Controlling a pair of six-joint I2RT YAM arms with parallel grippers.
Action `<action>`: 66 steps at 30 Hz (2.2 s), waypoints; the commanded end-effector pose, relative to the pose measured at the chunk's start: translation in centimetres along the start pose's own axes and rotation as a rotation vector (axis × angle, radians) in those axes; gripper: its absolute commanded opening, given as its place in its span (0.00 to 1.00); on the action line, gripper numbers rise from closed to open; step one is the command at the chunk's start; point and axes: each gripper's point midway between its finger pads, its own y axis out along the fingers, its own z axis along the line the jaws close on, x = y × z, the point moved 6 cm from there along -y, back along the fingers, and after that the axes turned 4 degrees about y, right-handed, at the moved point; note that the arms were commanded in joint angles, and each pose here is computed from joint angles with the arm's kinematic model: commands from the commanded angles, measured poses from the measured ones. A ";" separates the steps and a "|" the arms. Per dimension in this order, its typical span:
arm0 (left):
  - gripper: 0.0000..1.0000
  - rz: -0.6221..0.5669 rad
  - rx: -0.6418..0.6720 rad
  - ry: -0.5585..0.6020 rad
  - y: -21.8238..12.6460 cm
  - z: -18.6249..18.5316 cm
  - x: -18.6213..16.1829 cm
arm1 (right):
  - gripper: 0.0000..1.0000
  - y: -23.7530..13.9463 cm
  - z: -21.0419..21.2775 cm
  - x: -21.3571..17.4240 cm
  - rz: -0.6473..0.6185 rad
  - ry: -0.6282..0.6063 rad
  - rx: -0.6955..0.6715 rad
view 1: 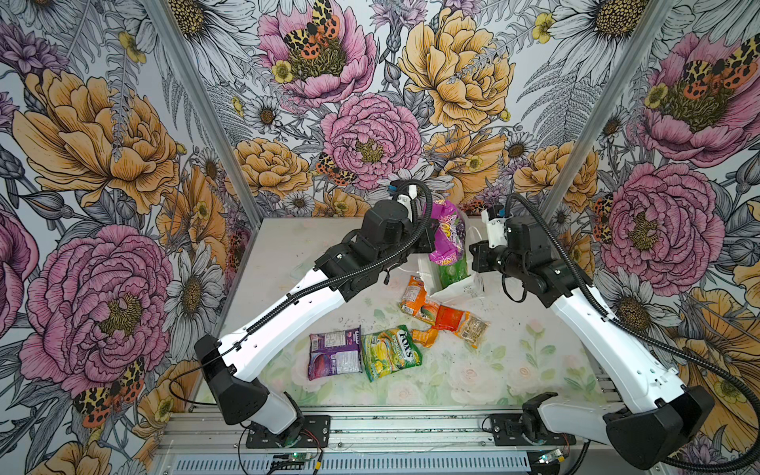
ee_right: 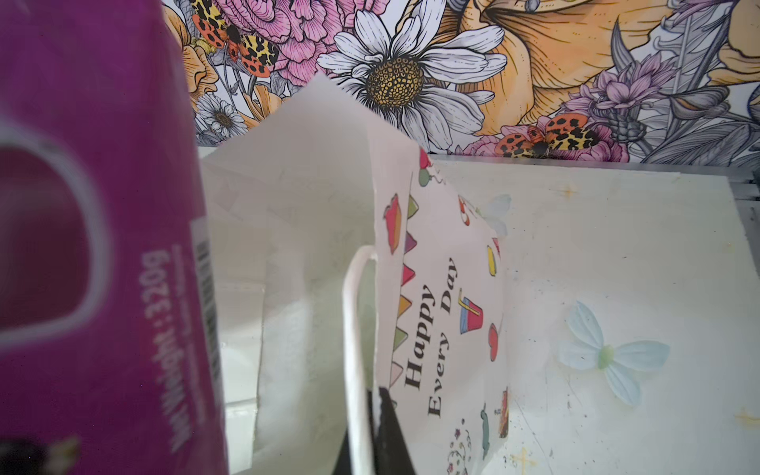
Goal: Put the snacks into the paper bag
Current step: 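Lift the purple candy bag with the left gripper and carry it over the paper bag, then lower the purple candy bag into the paper bag and open the left gripper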
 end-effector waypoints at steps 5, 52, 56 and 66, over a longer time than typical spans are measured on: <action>0.00 -0.113 -0.123 -0.010 -1.8 -2.1 0.6 | 0.00 -1.4 0.6 1.7 -0.111 -0.023 0.002; 0.00 0.145 0.108 -0.008 9.5 4.2 -5.3 | 0.00 -2.0 2.0 0.7 -0.173 0.006 0.121; 0.00 0.198 0.076 -0.020 11.8 4.5 -6.1 | 0.00 -2.2 1.7 0.7 -0.182 0.007 0.100; 0.29 0.290 0.150 -0.028 13.2 5.3 -7.0 | 0.00 -1.8 0.5 0.2 -0.164 0.020 0.009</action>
